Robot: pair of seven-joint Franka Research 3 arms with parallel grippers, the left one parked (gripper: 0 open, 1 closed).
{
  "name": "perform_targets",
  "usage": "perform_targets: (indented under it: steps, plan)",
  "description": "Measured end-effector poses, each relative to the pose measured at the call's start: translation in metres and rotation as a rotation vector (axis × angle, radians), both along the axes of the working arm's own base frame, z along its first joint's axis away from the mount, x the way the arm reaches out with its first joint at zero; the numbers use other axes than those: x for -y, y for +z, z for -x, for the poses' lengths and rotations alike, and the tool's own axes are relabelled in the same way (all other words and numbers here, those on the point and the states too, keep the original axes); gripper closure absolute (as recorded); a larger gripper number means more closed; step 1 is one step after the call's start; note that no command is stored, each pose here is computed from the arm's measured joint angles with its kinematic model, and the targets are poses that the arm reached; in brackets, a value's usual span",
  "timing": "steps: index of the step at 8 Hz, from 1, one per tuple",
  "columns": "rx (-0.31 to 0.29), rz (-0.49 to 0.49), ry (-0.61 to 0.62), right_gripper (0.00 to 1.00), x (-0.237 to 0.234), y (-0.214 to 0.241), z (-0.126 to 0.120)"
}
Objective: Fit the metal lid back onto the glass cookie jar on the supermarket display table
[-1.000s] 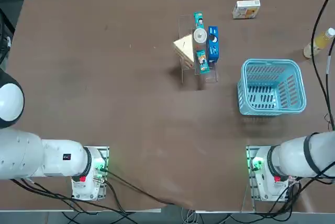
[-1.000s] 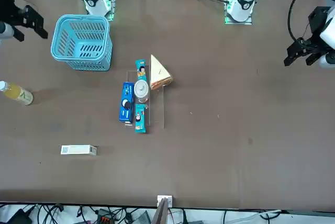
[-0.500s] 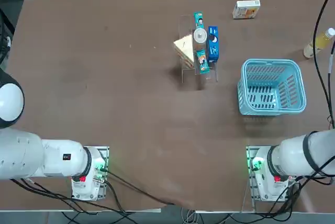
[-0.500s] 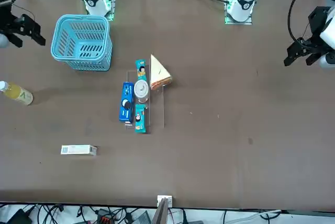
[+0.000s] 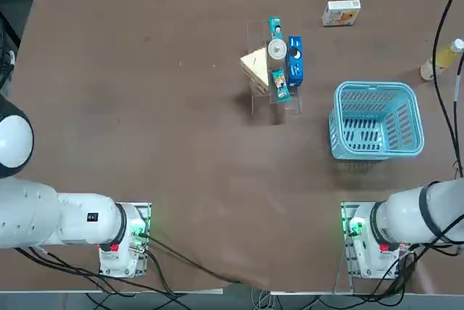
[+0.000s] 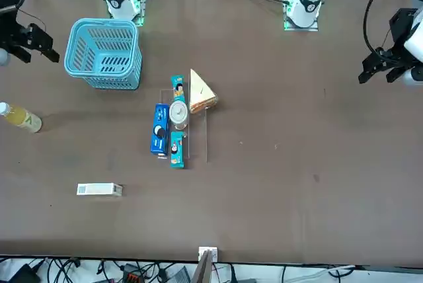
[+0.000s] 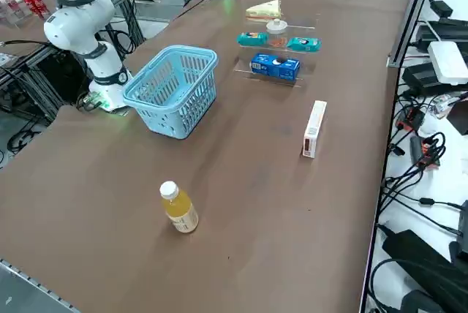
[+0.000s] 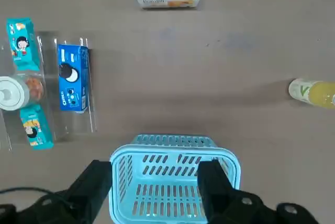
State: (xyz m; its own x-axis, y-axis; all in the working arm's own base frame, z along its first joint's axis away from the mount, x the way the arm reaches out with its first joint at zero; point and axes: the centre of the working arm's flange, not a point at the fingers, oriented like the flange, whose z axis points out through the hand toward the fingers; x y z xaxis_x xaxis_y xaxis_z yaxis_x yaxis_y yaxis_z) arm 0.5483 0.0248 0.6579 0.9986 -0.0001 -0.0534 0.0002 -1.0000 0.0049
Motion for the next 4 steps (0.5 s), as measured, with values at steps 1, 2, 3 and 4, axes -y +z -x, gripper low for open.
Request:
perform_targets:
  steps: [1, 2, 3, 4]
  plan:
    - [0.012, 0.0, -0.009, 0.0, 0.0002, -0.0008, -0.003]
    - [0.025, -0.001, -0.017, 0.0, 0.0006, -0.0023, -0.0069]
    - [0.031, -0.001, -0.02, 0.0, 0.0006, -0.0042, -0.0097]
    - [0.036, 0.0, -0.02, 0.0, 0.0006, -0.0061, -0.0122]
